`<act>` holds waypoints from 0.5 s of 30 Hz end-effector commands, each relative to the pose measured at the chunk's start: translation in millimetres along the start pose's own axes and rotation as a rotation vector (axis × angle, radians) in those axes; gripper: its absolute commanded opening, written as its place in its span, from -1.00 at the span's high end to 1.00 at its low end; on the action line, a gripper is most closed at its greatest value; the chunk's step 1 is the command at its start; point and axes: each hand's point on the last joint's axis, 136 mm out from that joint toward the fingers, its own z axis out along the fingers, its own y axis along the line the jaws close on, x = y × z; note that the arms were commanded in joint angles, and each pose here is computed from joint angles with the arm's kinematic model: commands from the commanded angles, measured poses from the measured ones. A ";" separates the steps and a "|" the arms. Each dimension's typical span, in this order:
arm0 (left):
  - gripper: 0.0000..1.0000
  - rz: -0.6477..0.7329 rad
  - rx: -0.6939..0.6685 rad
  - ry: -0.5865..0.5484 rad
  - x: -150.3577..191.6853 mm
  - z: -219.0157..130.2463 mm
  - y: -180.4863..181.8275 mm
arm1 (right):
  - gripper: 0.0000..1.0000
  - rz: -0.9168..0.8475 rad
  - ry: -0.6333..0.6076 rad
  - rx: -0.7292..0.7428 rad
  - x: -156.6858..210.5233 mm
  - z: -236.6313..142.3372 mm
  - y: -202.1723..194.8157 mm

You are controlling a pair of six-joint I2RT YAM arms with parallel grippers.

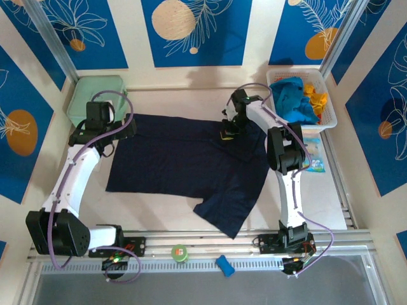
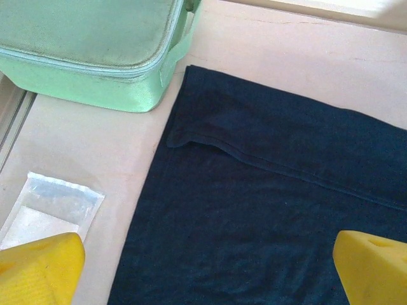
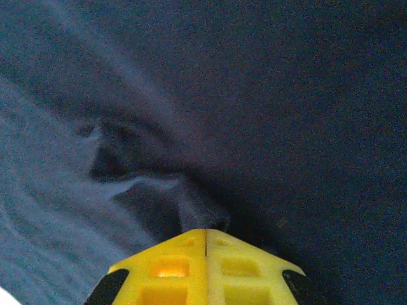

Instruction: Fold and stack the t-shirts

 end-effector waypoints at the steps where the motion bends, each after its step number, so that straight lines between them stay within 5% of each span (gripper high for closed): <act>1: -0.99 -0.007 0.016 -0.002 4.5 -5.2 -2.4 | 1.00 0.012 -0.036 0.016 13.0 -15.6 33.2; 8: -0.99 0.003 0.040 0.012 11.1 1.4 -6.3 | 0.97 0.090 0.018 0.156 50.7 13.4 43.1; 10: -0.99 0.006 0.047 0.018 13.7 3.5 -7.5 | 0.76 0.098 0.034 0.172 57.8 21.0 47.8; 15: -0.99 0.016 0.051 0.022 14.7 4.2 -8.2 | 0.62 0.099 0.028 0.224 66.3 18.4 61.0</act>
